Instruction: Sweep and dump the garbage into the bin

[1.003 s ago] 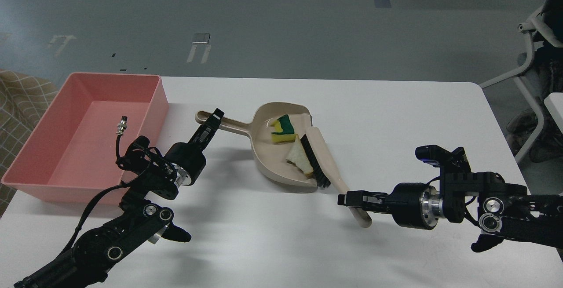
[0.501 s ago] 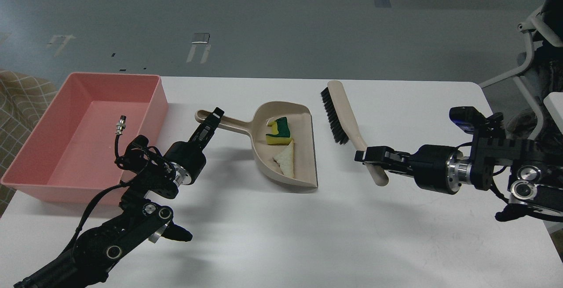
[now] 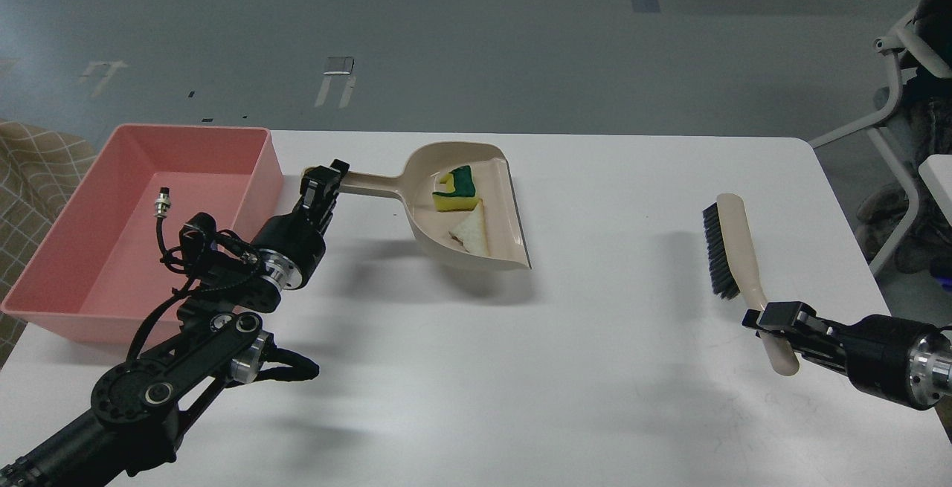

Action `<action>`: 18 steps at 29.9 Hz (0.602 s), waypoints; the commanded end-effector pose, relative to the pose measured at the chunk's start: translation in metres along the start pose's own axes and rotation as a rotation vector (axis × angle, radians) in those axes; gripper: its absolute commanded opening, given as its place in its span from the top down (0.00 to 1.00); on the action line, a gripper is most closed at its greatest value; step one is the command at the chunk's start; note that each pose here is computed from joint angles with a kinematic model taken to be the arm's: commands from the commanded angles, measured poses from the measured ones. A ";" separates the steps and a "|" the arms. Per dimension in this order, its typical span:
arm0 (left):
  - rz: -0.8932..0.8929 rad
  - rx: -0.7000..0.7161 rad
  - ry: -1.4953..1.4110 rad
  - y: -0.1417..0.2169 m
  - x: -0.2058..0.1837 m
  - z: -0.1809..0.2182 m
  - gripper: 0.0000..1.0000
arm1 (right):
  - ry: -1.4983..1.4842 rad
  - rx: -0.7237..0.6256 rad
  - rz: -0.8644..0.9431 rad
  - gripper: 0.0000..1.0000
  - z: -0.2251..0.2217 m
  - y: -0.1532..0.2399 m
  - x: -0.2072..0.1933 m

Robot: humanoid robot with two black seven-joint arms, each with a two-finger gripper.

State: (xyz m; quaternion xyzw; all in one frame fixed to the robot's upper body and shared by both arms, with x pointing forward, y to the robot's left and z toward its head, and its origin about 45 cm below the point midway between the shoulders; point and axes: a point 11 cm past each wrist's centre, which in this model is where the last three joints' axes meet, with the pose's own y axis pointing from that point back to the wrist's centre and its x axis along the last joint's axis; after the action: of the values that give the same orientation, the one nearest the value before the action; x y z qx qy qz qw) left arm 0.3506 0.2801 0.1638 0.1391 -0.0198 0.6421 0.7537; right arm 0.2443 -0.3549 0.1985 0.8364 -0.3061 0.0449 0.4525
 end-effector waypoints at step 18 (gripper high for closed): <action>0.230 -0.092 0.159 0.051 0.211 0.082 1.00 | 0.001 0.023 -0.013 1.00 -0.007 -0.008 -0.005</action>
State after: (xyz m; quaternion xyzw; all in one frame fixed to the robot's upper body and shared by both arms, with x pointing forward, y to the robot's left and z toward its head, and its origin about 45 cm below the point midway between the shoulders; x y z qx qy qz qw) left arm 0.3580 0.4474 0.2915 0.0446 -0.0075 0.7230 0.6893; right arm 0.2456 -0.3446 0.1944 0.8432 -0.3002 0.0457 0.4437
